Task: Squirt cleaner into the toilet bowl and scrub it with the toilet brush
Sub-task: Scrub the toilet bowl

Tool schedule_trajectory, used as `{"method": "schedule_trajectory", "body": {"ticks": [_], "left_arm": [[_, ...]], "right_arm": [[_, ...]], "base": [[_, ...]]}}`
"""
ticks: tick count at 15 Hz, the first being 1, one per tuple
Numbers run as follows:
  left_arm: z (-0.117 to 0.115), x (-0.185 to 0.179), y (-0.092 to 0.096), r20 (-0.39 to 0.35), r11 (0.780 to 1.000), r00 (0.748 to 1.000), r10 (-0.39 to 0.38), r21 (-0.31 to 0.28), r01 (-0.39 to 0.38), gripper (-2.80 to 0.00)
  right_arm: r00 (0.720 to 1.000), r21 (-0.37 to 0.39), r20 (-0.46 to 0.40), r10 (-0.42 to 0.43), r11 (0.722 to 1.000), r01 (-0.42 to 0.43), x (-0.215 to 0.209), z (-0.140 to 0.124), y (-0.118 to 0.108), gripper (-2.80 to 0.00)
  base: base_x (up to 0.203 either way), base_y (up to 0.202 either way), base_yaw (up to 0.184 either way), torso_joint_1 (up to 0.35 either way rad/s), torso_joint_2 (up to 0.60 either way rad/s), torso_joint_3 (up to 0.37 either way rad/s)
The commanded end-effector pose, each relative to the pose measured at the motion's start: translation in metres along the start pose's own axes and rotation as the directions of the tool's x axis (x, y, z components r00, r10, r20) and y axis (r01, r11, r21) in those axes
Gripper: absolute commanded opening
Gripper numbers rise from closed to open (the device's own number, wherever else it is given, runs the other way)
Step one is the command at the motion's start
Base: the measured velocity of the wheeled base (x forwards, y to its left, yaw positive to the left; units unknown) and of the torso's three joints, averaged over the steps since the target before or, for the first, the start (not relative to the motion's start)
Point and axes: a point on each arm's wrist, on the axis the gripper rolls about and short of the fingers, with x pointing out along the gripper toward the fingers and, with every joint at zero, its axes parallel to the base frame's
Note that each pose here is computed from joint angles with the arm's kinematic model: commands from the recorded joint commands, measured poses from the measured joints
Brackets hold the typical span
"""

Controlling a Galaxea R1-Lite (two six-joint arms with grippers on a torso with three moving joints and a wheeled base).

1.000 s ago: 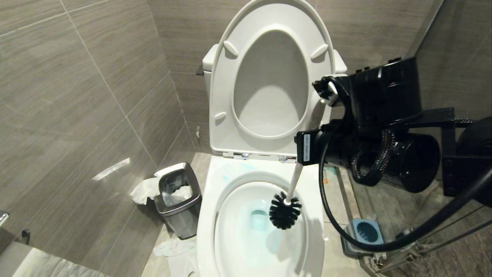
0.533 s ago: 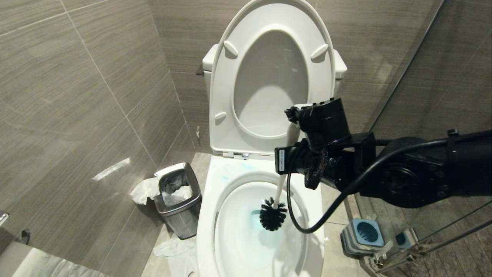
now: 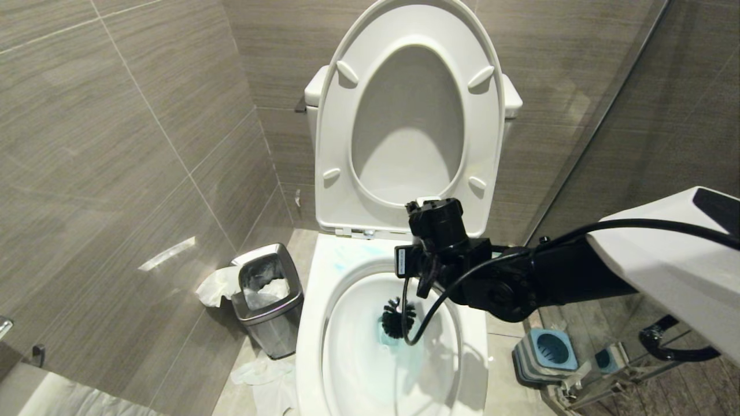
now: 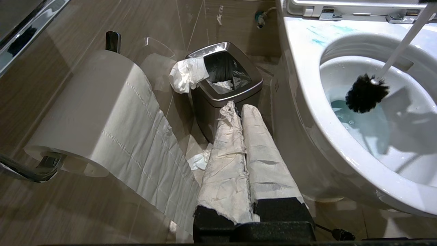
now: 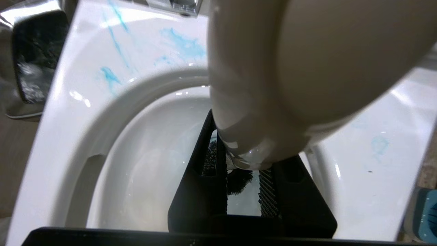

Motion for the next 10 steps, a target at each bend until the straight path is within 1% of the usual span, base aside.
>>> {"method": "schedule_trajectory", "body": {"ticks": [1,4,6,8,10], "left_arm": [[0.0,0.0,0.0,-0.001,1.0,1.0,0.0,0.0,0.0,-2.8],[0.0,0.0,0.0,-0.001,1.0,1.0,0.0,0.0,0.0,-2.8],[0.0,0.0,0.0,-0.001,1.0,1.0,0.0,0.0,0.0,-2.8],[0.0,0.0,0.0,-0.001,1.0,1.0,0.0,0.0,0.0,-2.8],[0.0,0.0,0.0,-0.001,1.0,1.0,0.0,0.0,0.0,-2.8]], "right_arm": [[0.998,-0.024,-0.057,-0.022,0.999,0.021,0.027,-0.032,0.004,-2.8],[0.995,-0.041,-0.092,-0.04,0.998,0.037,0.043,-0.054,0.004,-2.8],[0.996,-0.039,-0.081,-0.036,0.999,0.032,0.042,-0.05,0.005,-2.8],[0.999,-0.022,-0.044,-0.022,1.0,0.021,0.028,-0.031,0.005,-2.8],[1.0,0.001,0.011,0.009,1.0,-0.009,-0.007,-0.002,0.005,-2.8]], "base": [[0.0,0.0,0.0,0.0,0.0,0.0],[0.0,0.0,0.0,0.0,0.0,0.0],[0.0,0.0,0.0,0.0,0.0,0.0],[0.0,0.0,0.0,0.0,0.0,0.0],[0.0,0.0,0.0,0.0,0.0,0.0]]}}
